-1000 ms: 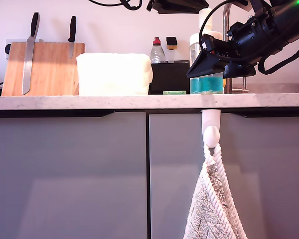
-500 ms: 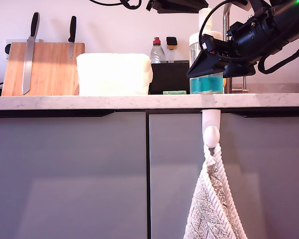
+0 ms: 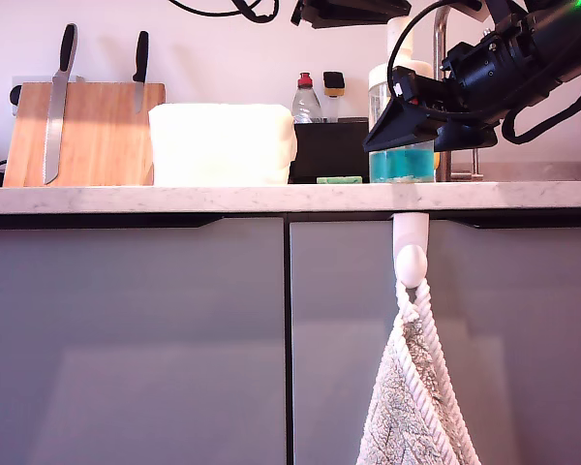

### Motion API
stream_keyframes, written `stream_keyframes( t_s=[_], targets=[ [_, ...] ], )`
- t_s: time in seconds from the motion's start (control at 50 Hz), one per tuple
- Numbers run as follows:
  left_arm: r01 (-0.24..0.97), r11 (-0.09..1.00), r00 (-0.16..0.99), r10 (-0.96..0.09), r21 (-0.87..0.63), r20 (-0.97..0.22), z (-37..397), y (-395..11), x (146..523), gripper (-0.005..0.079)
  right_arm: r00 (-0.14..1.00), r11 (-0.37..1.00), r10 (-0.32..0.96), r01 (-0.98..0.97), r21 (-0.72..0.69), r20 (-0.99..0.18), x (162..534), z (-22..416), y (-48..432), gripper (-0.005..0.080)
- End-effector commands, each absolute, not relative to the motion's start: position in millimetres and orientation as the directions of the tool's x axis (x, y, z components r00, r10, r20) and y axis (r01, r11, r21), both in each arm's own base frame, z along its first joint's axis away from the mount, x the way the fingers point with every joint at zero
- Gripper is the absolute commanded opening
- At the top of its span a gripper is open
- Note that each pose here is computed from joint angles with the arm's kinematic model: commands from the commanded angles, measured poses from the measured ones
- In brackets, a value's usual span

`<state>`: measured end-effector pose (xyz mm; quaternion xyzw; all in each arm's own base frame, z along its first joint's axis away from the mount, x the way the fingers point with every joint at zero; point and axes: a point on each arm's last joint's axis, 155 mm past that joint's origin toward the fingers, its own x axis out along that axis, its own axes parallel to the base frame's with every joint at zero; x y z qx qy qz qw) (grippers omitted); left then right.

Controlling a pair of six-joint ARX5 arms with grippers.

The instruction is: Press the soap dispenser from the top, so some soap is dispensed

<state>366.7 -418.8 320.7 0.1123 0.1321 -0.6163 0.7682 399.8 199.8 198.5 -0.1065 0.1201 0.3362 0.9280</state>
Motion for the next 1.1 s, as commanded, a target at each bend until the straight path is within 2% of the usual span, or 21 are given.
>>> stream_keyframes(
  t_s=[0.0,0.16,0.48,0.78,0.9,1.08],
  targets=[
    [0.968,0.223,0.147,-0.870,-0.112,-0.470,246.2,-424.4,369.8,0.0122,0.730,0.743,0.596,-0.659,-0.114,-0.335,395.1,183.5,200.0,0.0191],
    [0.972,0.220,0.162,-0.883,-0.084,-0.440,264.9,-425.5,371.3,0.0122,0.731,0.744,0.596,-0.659,-0.115,-0.333,395.2,184.0,200.0,0.0191],
    [0.979,0.199,0.176,-0.923,-0.035,-0.342,331.7,-429.1,369.0,0.0122,0.732,0.744,0.596,-0.658,-0.116,-0.330,395.6,184.6,199.9,0.0191],
    [0.980,0.196,0.178,-0.927,-0.024,-0.329,368.8,-419.9,360.0,0.0123,0.732,0.744,0.596,-0.658,-0.116,-0.330,395.6,184.7,200.0,0.0192],
    [0.978,0.204,0.181,-0.923,-0.033,-0.341,372.8,-414.2,359.1,0.0123,0.732,0.744,0.596,-0.658,-0.116,-0.330,395.6,184.6,199.9,0.0192],
    [0.974,0.215,0.166,-0.896,-0.075,-0.411,353.9,-401.1,358.1,0.0123,0.732,0.744,0.596,-0.658,-0.116,-0.331,395.5,184.6,199.9,0.0192]
  ],
)
